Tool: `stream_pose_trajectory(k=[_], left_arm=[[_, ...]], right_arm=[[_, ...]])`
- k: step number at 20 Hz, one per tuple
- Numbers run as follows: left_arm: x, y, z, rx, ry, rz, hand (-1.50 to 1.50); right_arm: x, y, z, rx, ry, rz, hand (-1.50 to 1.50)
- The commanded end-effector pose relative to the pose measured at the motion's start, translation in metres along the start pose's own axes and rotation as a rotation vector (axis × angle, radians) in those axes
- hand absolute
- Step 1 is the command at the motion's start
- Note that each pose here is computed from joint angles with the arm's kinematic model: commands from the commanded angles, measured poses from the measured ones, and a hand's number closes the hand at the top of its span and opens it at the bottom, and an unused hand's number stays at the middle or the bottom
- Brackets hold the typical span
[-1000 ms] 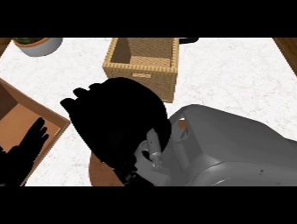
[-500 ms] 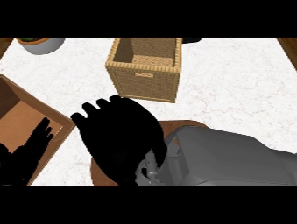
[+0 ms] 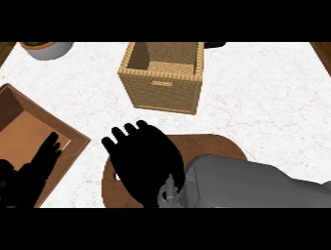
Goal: Pick the lemon from the cutting board and place it in the basket
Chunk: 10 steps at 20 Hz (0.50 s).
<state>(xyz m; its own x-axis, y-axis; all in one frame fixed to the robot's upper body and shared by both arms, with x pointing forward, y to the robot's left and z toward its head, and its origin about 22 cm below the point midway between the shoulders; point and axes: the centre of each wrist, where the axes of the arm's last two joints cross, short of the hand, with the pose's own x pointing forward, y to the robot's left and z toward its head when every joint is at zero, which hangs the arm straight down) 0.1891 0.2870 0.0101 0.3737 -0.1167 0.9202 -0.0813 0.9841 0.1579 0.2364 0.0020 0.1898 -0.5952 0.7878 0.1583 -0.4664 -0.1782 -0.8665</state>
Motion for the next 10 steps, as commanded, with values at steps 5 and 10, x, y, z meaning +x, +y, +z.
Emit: stream_pose_trajectory(k=[5, 10], left_arm=[[-0.047, 0.001, -0.009, -0.031, 0.17, -0.006, 0.0], [-0.049, -0.004, -0.006, -0.026, 0.182, 0.005, 0.0]], right_arm=[[0.0, 0.022, -0.009, -0.016, 0.066, -0.011, -1.5], [-0.006, 0.053, -0.014, -0.006, 0.082, -0.005, -1.5]])
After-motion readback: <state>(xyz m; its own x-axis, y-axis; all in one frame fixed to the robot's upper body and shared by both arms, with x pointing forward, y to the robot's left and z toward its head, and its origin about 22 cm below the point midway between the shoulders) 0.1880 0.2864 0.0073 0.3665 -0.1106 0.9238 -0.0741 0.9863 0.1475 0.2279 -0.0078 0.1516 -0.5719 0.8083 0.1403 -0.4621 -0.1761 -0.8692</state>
